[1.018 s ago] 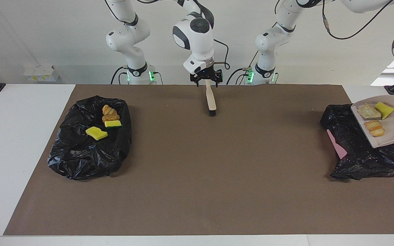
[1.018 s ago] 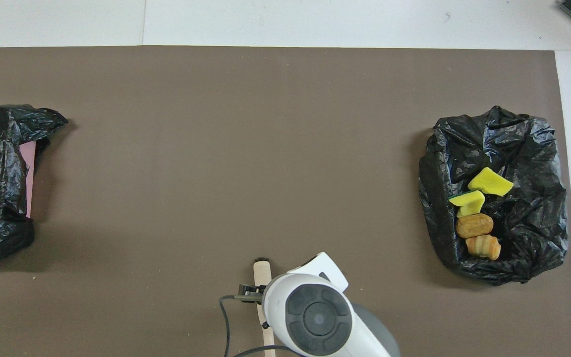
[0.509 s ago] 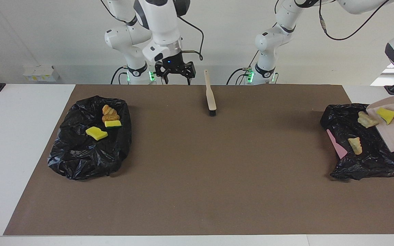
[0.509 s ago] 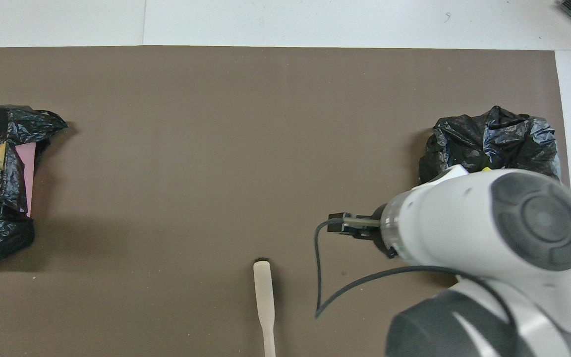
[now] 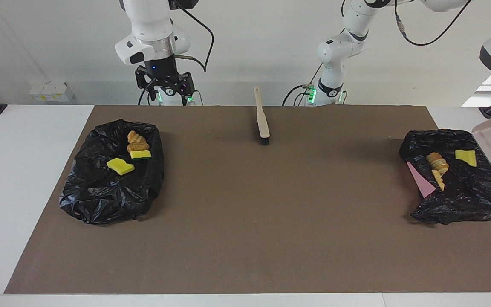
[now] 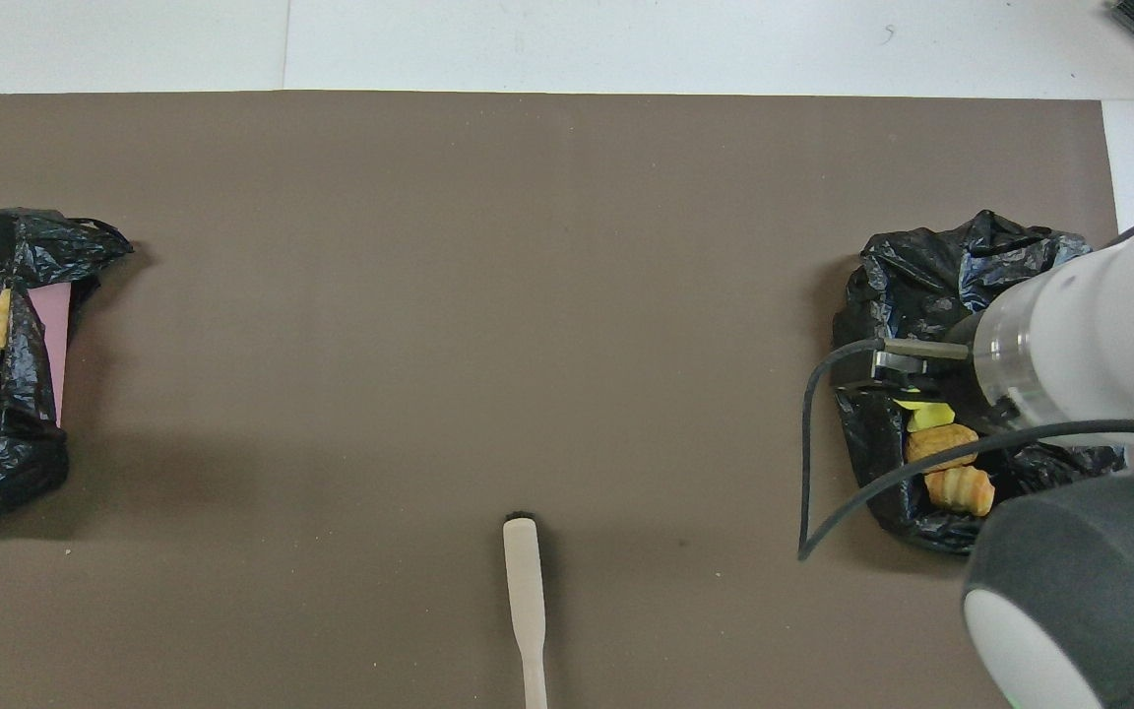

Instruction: Sweep and dump trash in bin

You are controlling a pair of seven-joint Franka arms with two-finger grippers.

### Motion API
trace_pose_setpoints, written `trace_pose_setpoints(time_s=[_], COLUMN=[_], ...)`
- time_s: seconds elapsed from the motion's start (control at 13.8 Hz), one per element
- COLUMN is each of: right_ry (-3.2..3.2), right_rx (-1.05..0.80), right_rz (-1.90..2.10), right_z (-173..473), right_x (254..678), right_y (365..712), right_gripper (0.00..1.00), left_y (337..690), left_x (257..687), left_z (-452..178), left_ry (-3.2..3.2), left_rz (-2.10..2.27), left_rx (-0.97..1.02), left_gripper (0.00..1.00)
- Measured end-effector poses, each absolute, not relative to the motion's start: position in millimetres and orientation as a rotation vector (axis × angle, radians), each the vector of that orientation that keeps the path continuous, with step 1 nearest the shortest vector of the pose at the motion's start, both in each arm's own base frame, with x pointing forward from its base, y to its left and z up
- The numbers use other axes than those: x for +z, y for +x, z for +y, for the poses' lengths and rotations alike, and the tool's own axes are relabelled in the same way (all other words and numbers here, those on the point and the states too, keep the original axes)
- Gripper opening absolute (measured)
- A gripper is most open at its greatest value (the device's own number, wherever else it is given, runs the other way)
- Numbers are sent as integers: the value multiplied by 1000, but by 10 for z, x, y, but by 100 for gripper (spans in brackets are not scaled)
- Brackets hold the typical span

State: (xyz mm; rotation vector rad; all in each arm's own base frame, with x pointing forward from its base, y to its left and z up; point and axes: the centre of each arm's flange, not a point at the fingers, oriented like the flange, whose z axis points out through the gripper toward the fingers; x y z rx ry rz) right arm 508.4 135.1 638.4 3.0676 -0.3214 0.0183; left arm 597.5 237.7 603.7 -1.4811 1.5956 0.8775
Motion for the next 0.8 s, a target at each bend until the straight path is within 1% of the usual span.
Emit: trace_pose_setpoints(time_s=[0.29,0.51,0.8], right_ry=[3062,3062,3064], right_rx=[-12,-14,-20], right_rz=[-330,-337,-354], right_z=[980,947,891], right_x=[6502,6488,6475], right_y=[5287,5334,5351], right_gripper=[100,100,100], left_y=[5995,5976,5974], left_x=[6052,6025,6043], left_z=[2293,2206,1809], left_ry=[-1461,-1492,-1569], left_rz=[1565,1560,1469], left_rx=[910,959,980], left_gripper=[32,32,32])
